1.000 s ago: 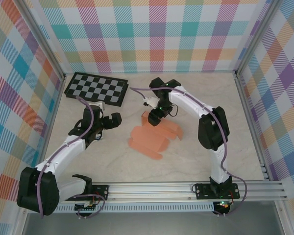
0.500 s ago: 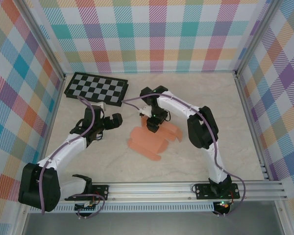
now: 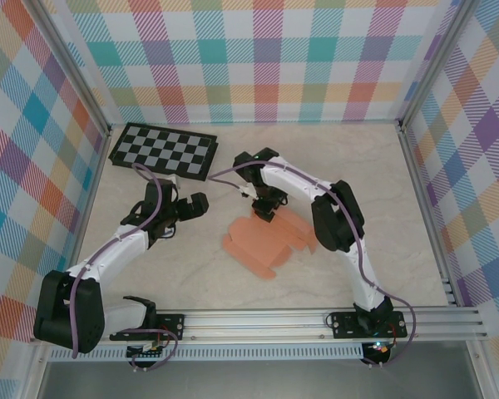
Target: Fold the paper box
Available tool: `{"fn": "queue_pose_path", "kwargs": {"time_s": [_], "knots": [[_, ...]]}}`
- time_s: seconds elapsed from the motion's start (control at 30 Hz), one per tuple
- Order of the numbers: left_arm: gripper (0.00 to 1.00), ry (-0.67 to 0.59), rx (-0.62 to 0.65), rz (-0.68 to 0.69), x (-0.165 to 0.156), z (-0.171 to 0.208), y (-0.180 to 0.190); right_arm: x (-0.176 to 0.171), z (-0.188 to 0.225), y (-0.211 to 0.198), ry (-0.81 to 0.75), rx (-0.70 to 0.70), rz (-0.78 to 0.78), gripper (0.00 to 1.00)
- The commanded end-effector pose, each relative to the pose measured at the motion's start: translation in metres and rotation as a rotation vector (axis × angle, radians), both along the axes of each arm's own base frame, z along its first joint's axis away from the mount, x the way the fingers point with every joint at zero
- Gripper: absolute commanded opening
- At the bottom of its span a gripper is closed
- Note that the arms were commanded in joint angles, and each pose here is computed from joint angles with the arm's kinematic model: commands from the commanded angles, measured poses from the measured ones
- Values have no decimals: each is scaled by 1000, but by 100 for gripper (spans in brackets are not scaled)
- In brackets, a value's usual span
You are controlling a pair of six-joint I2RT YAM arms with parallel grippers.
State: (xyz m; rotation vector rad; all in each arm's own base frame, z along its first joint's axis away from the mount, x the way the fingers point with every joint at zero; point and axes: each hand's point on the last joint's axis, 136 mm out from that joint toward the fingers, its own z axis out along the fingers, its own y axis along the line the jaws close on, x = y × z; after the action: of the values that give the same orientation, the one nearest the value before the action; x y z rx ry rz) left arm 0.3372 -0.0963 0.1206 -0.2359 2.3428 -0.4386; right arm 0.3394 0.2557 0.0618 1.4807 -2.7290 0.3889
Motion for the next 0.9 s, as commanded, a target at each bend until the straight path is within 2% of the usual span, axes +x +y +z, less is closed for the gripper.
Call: {"fn": "queue_pose_path", "kwargs": {"time_s": [0.0, 0.23, 0.67, 0.87], "knots": [[100, -16, -8, 33, 4, 0, 7, -7, -10, 3, -16, -32, -36, 58], [100, -14, -9, 41, 4, -2, 8, -23, -20, 11, -9, -67, -42, 58], [100, -12, -14, 66, 1, -6, 12, -28, -28, 7, -40, -89, -123, 58], [100, -3, -22, 77, 3, -8, 13, -19, -13, 11, -81, -68, -114, 54]]}}
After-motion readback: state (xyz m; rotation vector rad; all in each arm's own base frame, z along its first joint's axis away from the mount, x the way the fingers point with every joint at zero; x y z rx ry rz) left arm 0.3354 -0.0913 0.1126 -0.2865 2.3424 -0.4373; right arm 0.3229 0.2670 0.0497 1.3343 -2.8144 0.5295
